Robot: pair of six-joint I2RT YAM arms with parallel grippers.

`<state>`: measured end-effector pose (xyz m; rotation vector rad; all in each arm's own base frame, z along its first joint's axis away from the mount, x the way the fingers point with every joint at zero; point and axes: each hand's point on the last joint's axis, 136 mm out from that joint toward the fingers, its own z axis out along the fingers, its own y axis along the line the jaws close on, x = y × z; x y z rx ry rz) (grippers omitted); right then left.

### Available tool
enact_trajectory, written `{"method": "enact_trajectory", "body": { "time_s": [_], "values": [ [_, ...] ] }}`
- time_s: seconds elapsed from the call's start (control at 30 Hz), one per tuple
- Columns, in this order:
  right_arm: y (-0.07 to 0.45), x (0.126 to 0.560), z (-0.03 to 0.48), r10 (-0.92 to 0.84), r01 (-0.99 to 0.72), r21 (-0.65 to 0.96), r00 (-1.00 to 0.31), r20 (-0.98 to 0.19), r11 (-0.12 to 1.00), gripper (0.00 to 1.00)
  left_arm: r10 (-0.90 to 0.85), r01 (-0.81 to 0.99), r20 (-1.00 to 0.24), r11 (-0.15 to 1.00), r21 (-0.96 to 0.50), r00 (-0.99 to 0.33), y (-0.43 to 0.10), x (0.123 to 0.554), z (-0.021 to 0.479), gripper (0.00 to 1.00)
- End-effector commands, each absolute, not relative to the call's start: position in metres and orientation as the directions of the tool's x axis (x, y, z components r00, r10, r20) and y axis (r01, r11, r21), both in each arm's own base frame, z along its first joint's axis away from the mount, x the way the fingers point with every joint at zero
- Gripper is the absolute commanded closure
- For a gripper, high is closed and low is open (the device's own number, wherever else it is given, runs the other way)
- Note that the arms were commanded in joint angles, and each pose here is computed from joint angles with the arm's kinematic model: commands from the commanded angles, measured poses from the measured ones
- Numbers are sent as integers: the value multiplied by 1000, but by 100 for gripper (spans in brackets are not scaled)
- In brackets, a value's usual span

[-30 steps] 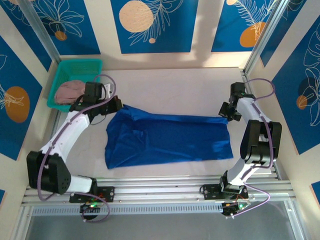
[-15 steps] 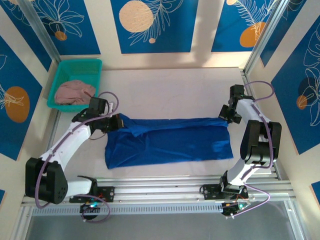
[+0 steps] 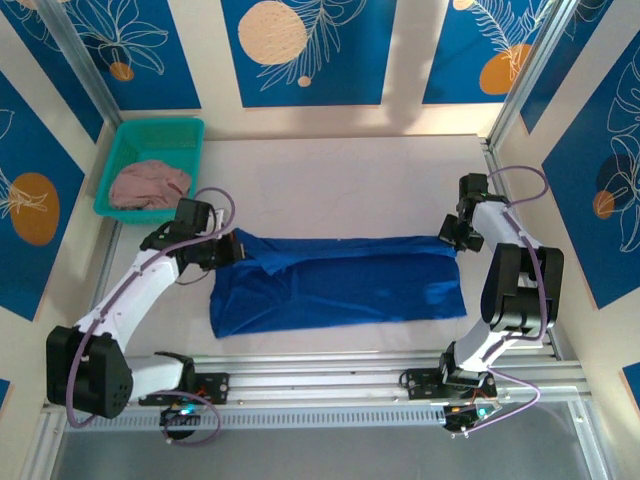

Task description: Fold the inside-out t-shirt

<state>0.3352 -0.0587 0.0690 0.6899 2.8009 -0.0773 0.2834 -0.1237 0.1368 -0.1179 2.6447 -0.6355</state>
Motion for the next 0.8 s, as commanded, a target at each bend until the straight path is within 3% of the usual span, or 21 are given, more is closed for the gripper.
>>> {"method": "enact_trajectory", "body": {
  "time_s": [0.0,0.77],
  "values": [
    [-58,323,75,460,478,-8,-850,-255,878,99,-164,9,-363,902,-431,-917,-120,273,131,100],
    [-58,290,63,467,496,-100,-857,-219,863,98,-162,-30,-275,903,-429,-948,-117,246,103,100]
  ]
}}
